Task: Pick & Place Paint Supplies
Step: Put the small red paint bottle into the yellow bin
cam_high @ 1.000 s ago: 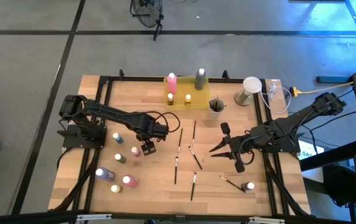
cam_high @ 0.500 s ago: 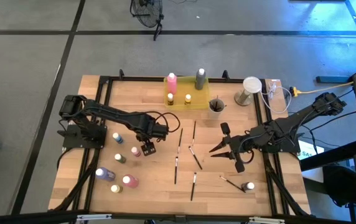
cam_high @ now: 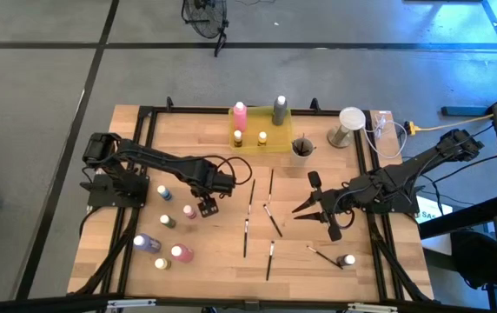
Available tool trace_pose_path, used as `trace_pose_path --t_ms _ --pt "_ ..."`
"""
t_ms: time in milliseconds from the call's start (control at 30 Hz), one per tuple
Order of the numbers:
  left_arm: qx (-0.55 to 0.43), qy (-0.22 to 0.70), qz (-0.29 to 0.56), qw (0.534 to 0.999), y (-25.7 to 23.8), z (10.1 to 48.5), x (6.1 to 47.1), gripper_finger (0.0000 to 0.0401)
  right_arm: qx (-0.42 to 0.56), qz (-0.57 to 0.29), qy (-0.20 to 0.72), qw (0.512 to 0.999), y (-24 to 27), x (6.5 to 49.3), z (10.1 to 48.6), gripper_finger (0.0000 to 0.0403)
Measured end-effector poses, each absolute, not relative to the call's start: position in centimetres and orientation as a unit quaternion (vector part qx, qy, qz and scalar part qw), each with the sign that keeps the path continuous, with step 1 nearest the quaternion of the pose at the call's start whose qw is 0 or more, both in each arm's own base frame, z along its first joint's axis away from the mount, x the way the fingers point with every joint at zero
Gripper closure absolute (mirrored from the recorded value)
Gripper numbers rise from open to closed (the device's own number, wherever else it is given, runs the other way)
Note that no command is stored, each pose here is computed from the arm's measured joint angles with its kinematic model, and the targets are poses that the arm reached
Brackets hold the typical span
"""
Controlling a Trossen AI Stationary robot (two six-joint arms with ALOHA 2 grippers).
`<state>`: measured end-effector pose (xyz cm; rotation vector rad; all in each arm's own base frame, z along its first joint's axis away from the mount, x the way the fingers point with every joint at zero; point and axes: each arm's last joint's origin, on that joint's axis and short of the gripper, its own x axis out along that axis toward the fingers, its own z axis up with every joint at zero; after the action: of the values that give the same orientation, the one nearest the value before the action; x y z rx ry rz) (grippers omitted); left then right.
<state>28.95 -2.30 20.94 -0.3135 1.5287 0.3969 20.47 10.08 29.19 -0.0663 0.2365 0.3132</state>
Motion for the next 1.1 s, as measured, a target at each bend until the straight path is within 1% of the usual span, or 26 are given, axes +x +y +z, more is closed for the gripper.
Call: trace_pose_path --t_ms 200,367,667,933,1000,1100 --pt "-0.144 0.682 0.187 0.693 -2.27 20.94 28.96 0.011 -0.034 0.156 0.119 0.98 10.09 20.46 29.16 0.0324" --pt "-0.145 0.68 0.192 0.692 -2.26 20.94 28.96 0.0131 -0.034 0.155 0.121 0.98 10.08 20.45 29.11 0.0324" --pt "-0.164 0.684 0.184 0.687 -2.36 20.95 28.94 0.0184 -0.038 0.154 0.132 0.978 10.05 20.4 28.9 0.0324" --pt "-0.162 0.684 0.182 0.688 -2.35 20.98 28.92 0.0254 -0.038 0.154 0.132 0.978 10.04 20.4 28.9 0.0324" --pt "-0.161 0.684 0.181 0.688 -2.36 21.01 28.91 0.0265 -0.038 0.154 0.132 0.978 10.05 20.4 28.9 0.0324" --pt "-0.157 0.684 0.182 0.689 -2.31 21.02 28.91 0.0267 -0.038 0.154 0.132 0.978 10.05 20.4 28.9 0.0324"
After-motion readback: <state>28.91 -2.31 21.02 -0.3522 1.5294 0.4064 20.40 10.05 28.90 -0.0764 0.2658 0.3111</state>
